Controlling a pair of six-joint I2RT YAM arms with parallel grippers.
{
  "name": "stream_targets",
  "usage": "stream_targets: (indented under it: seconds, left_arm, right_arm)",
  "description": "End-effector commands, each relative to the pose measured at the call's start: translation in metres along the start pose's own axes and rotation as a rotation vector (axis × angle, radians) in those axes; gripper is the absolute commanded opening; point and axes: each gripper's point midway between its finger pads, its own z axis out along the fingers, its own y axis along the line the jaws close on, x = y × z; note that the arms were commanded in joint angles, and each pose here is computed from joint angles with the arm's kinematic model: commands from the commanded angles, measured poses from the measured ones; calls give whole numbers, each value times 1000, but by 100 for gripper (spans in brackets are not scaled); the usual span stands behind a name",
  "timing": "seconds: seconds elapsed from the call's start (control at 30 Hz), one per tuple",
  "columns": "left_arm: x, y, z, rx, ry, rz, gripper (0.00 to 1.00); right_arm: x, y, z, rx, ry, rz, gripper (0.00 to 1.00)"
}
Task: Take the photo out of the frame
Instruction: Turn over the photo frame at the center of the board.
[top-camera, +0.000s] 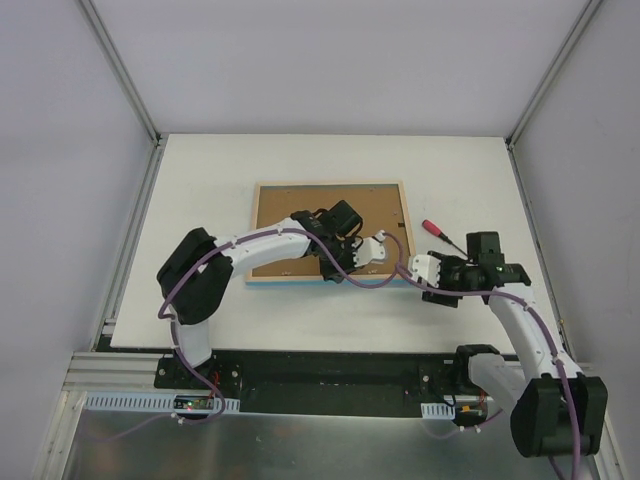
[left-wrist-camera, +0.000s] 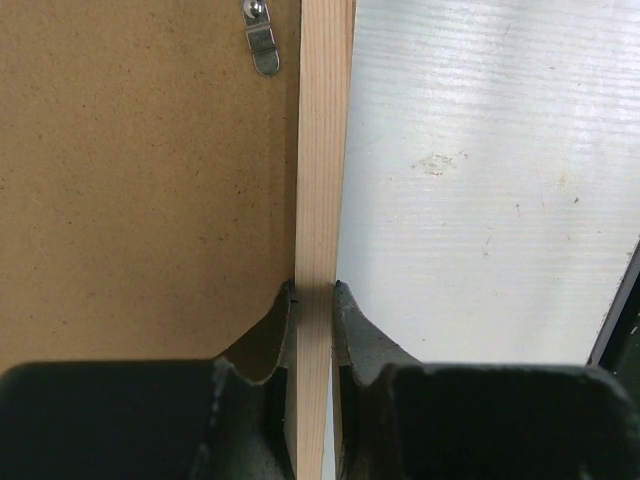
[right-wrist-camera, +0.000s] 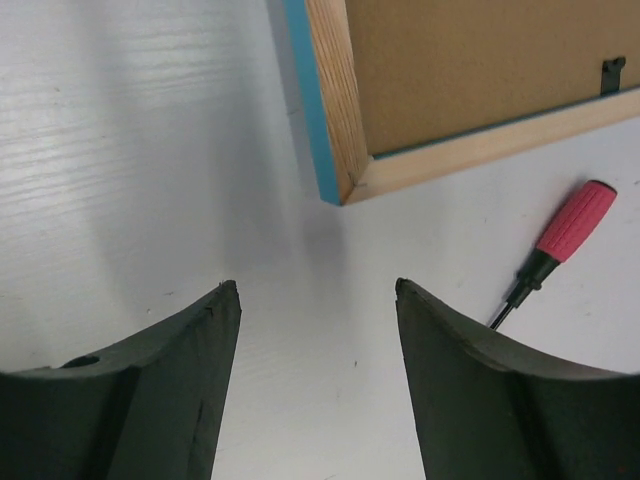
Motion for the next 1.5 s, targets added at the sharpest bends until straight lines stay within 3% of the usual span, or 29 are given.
stream_targets:
  seconds: [0.0, 0.37, 0.63, 0.93, 1.0, 1.13, 1.2, 1.23, 1.37, 1.47]
  left_arm:
    - [-24, 2, -15, 37, -65, -53, 0]
    - [-38, 8, -25, 57, -92, -70, 0]
    - [-41, 5, -32, 69, -107, -68, 0]
    - [-44, 4, -36, 77, -116, -76, 0]
    - [-45, 4, -38, 78, -119, -76, 0]
    - [-45, 6, -43, 66, -124, -80, 0]
    - [-47, 8, -48, 48, -131, -78, 0]
    - [-47, 9, -51, 38, -131, -76, 2]
    - [-49, 12, -70, -20, -145, -52, 30]
    - [-52, 13, -89, -69, -171, -24, 58]
  right_arm:
    - [-14, -19, 7, 87, 7, -133, 66]
    - [-29, -19, 32, 177, 45, -296, 66]
    - [-45, -47, 42, 351, 51, -367, 65]
    - [-61, -40, 61, 343, 38, -442, 64]
    - [-62, -40, 65, 352, 49, -454, 56]
    - [-63, -44, 61, 381, 68, -450, 17]
    - [-69, -47, 56, 401, 48, -453, 5]
    - [-72, -48, 52, 414, 34, -455, 1]
    - [-82, -55, 39, 428, 28, -436, 1]
    - [-86, -55, 31, 388, 43, -412, 1]
